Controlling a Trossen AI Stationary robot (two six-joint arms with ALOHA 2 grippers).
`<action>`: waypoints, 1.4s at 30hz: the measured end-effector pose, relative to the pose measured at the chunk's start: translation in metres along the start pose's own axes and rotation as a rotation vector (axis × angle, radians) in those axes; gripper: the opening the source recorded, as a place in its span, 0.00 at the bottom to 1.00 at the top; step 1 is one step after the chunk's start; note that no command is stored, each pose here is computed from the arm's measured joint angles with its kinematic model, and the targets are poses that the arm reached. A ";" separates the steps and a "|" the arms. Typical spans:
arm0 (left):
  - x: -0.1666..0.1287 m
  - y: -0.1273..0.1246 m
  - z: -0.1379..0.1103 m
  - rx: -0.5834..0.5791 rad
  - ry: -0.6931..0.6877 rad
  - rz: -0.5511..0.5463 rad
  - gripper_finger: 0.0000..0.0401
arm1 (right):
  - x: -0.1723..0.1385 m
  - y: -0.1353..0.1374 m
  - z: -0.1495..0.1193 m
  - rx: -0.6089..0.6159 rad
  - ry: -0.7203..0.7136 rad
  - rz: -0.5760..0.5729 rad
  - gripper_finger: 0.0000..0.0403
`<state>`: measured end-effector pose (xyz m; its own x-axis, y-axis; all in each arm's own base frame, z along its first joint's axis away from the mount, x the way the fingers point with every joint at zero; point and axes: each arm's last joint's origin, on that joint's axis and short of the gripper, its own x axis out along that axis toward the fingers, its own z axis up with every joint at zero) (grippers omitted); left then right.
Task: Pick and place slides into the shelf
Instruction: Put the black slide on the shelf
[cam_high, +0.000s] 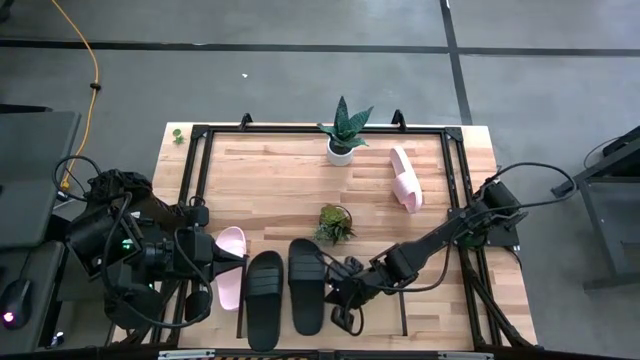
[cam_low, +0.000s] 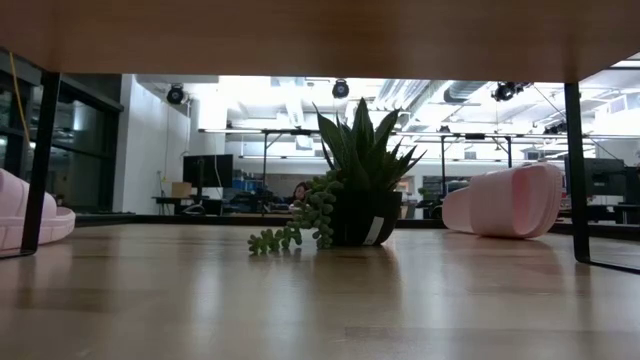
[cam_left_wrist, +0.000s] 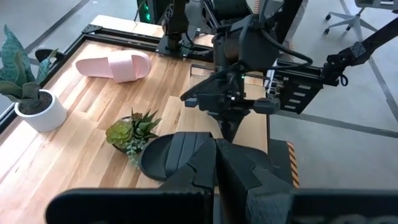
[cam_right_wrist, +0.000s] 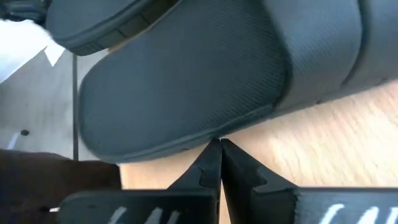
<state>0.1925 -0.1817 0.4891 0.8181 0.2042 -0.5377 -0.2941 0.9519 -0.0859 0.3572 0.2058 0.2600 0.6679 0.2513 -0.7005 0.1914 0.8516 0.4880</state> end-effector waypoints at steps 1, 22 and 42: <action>0.000 0.000 0.000 0.000 0.002 -0.001 0.01 | 0.000 0.001 0.000 -0.013 0.000 0.012 0.00; 0.000 0.000 0.000 0.008 0.016 -0.013 0.01 | -0.055 0.009 0.031 -0.092 -0.210 0.092 0.00; 0.000 0.000 -0.001 -0.062 0.031 -0.023 0.01 | -0.071 -0.069 0.098 -0.022 -0.056 0.194 0.30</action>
<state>0.1923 -0.1823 0.4885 0.8094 0.1747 -0.5606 -0.3066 0.9400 -0.1498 0.3668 0.0838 0.3274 0.7298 0.3866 -0.5639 0.0395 0.7996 0.5992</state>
